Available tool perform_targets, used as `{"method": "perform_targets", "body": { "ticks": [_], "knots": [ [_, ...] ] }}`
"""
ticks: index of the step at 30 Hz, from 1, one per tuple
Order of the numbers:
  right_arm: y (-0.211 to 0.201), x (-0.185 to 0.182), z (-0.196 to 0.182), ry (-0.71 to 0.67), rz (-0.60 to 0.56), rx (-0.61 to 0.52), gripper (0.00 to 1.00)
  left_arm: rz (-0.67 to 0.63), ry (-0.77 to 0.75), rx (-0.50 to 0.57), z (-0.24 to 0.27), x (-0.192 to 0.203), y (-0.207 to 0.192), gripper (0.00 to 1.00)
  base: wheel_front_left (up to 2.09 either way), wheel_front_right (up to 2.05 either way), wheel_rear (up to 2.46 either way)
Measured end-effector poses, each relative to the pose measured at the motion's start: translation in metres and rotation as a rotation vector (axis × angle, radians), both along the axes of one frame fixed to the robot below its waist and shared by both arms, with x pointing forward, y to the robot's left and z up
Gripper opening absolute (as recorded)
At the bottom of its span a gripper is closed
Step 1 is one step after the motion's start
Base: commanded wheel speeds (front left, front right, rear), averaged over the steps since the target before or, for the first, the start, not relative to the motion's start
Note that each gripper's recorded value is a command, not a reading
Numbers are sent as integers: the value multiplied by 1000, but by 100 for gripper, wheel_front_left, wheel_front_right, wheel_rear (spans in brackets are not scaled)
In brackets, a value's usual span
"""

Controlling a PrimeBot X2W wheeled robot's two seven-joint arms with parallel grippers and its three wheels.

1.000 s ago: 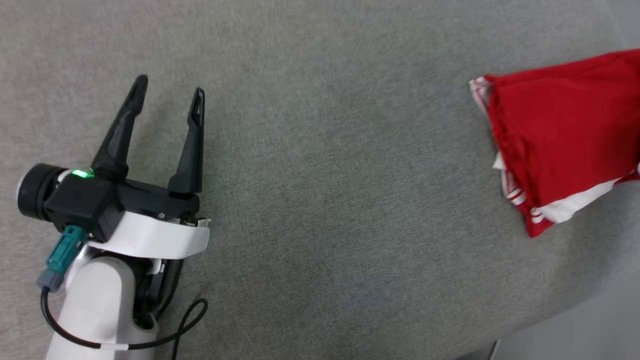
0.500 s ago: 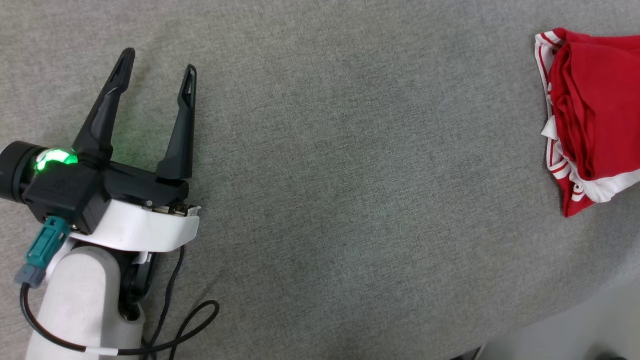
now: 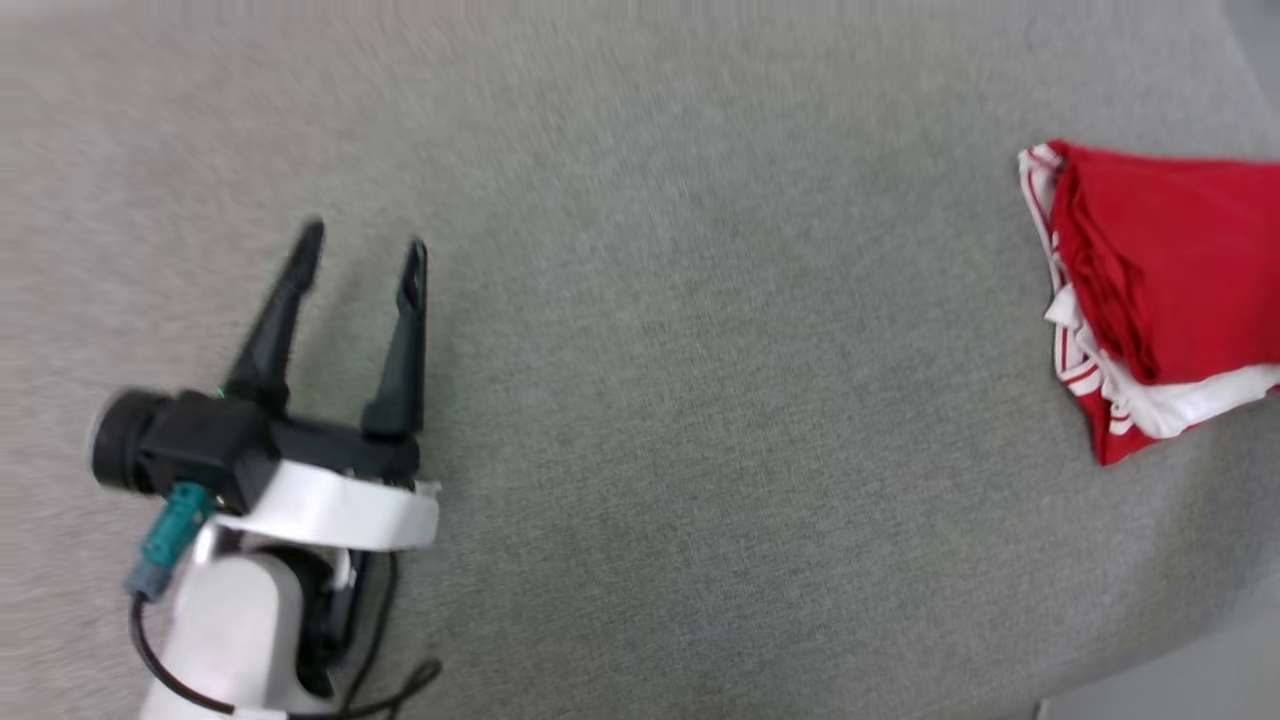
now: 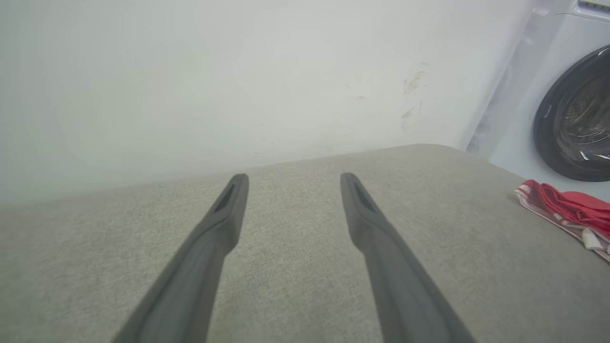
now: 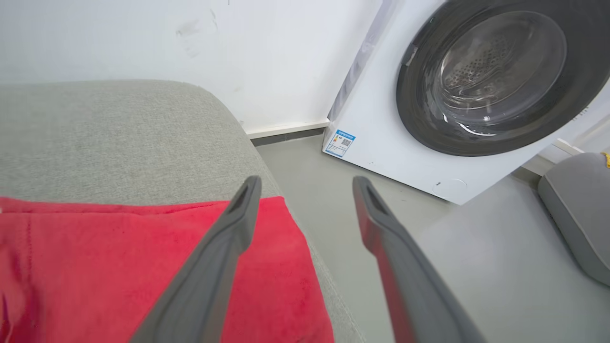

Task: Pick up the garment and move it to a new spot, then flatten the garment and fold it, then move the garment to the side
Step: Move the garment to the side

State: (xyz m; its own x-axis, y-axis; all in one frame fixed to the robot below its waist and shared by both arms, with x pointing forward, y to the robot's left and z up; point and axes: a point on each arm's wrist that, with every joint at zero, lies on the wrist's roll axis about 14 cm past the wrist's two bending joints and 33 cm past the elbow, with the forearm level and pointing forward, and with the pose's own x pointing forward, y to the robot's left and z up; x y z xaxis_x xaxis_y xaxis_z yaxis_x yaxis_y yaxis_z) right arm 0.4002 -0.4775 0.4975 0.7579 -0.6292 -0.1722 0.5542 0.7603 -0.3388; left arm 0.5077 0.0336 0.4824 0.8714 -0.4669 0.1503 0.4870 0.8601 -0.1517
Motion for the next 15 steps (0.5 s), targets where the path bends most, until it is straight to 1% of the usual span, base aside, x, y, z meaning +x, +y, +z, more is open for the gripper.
{"method": "perform_targets", "body": {
  "ticks": [2,3,7,11,15],
  "knots": [
    [7,-8,4,-28,14,9,100,18,8,1,4,-10,5,100,0,0,0],
    [20,-21,9,-66,40,23,100,47,22,3,10,-26,12,100,0,0,0],
    [41,-37,14,-131,78,59,100,87,30,7,18,-47,24,100,0,0,0],
    [67,-47,14,-174,123,101,100,136,32,9,25,-66,40,100,0,0,0],
    [100,-46,12,-205,197,148,100,205,35,15,29,-82,63,100,0,0,0]
  ]
}}
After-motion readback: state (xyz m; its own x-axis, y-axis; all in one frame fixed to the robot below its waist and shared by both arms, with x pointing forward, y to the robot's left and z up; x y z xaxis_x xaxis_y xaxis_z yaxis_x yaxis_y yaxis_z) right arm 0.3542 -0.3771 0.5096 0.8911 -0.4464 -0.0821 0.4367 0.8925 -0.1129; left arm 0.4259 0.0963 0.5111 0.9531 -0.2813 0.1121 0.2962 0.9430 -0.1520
